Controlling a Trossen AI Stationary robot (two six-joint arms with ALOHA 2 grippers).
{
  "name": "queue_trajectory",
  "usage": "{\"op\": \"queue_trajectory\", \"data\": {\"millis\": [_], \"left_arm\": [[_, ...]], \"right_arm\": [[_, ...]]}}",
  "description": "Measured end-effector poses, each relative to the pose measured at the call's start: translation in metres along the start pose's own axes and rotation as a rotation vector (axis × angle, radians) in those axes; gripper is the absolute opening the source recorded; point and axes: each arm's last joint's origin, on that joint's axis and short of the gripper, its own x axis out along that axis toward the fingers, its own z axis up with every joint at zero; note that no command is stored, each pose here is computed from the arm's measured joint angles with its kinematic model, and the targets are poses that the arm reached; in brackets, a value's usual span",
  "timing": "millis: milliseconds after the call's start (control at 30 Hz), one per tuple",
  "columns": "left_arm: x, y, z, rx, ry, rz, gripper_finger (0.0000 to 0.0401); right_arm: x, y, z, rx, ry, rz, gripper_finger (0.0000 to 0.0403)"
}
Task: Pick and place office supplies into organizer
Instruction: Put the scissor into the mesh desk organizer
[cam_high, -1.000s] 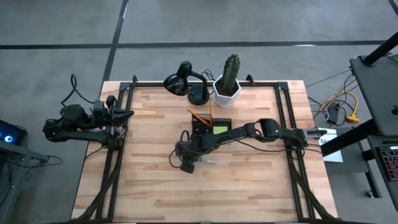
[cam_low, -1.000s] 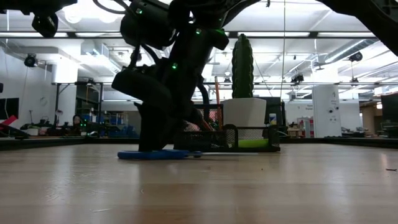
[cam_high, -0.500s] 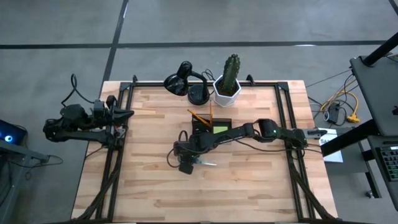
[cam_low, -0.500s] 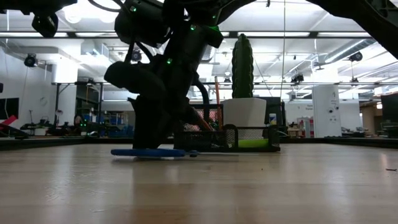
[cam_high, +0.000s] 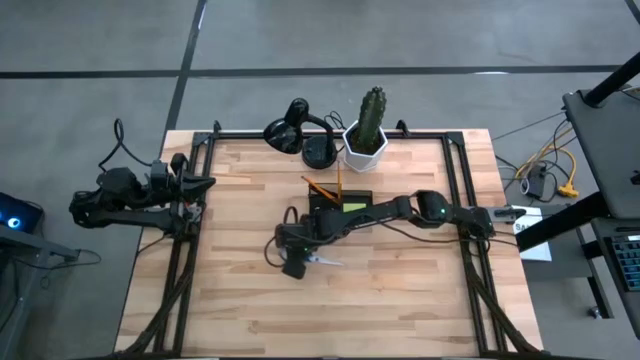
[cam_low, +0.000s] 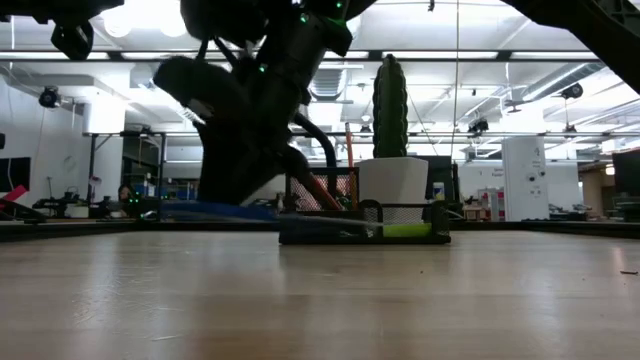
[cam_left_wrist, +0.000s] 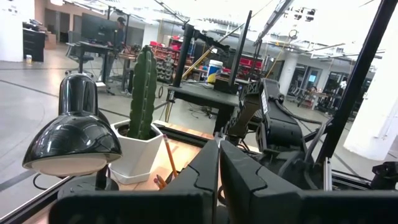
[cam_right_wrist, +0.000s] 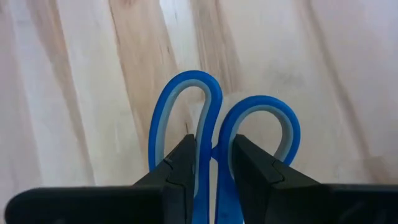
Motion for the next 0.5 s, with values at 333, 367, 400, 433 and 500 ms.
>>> {"op": "queue_trajectory", "data": {"millis": [333, 367, 400, 433, 500], "left_arm": [[0.000, 0.000, 0.000, -0.003, 0.000, 0.000, 0.0000], [0.000, 0.000, 0.000, -0.004, 0.000, 0.000, 0.0000], [0.000, 0.000, 0.000, -0.004, 0.000, 0.000, 0.0000], [0.000, 0.000, 0.000, -0.004, -0.001, 0.000, 0.0000], [0.000, 0.000, 0.000, -0.004, 0.000, -0.001, 0.0000]], "right_arm": [[-0.036, -0.010, 0.021, 0.018, -0.167, -0.144, 0.0068], [-0.045, -0.011, 0.024, 0.022, -0.189, -0.156, 0.0068], [-0.052, -0.013, 0.026, 0.022, -0.204, -0.172, 0.0068], [-0.060, -0.014, 0.028, 0.021, -0.224, -0.187, 0.0068], [-0.076, -0.018, 0.032, 0.028, -0.264, -0.228, 0.0068]]}}
